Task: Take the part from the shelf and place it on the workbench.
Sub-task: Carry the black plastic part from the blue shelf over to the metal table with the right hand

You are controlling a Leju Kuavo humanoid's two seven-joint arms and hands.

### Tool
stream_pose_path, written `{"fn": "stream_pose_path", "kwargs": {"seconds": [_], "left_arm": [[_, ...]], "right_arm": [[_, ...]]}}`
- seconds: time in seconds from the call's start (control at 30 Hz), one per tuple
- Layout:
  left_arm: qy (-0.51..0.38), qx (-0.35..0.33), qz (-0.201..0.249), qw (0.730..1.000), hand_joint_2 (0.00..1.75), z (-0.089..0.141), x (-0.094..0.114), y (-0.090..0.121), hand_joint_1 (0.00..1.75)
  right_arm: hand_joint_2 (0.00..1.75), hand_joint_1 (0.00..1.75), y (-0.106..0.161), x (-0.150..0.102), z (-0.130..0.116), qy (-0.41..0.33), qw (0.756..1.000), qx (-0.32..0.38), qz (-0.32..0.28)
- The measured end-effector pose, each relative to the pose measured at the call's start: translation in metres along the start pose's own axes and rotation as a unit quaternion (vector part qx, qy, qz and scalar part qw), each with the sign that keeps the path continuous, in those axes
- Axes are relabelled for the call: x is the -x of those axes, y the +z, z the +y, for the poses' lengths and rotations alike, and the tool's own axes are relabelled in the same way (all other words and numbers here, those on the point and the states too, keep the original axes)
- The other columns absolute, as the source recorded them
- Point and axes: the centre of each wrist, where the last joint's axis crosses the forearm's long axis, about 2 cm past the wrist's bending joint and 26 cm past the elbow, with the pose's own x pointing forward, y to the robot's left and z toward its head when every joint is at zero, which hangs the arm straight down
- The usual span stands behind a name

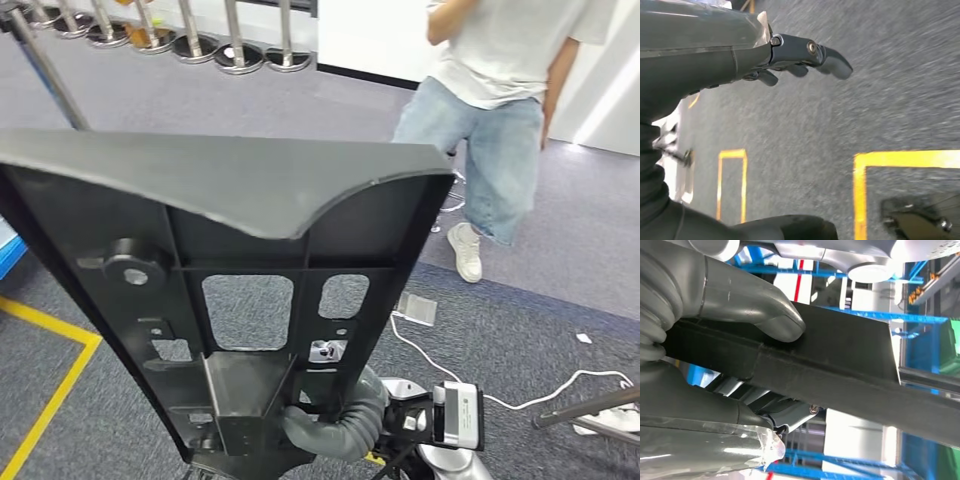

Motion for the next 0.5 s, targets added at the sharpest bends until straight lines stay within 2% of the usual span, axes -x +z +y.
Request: {"fn": "stream_pose_path", "kwargs": {"seconds": [0.3, 0.5], "left_arm": [[-0.001, -0.001, 0.006, 1.000, 1.75, 0.001, 0.006, -0.002, 0.00], [-0.003, -0.005, 0.008, 1.000, 1.75, 0.011, 0.018, -0.007, 0.00]], "right_arm": [[1.75, 1.75, 0.001, 0.002, 0.000, -0.003, 1.000, 0.003, -0.002], [1.75, 1.75, 0.008, -0.001, 0.003, -0.005, 1.000, 0.004, -0.006]]}}
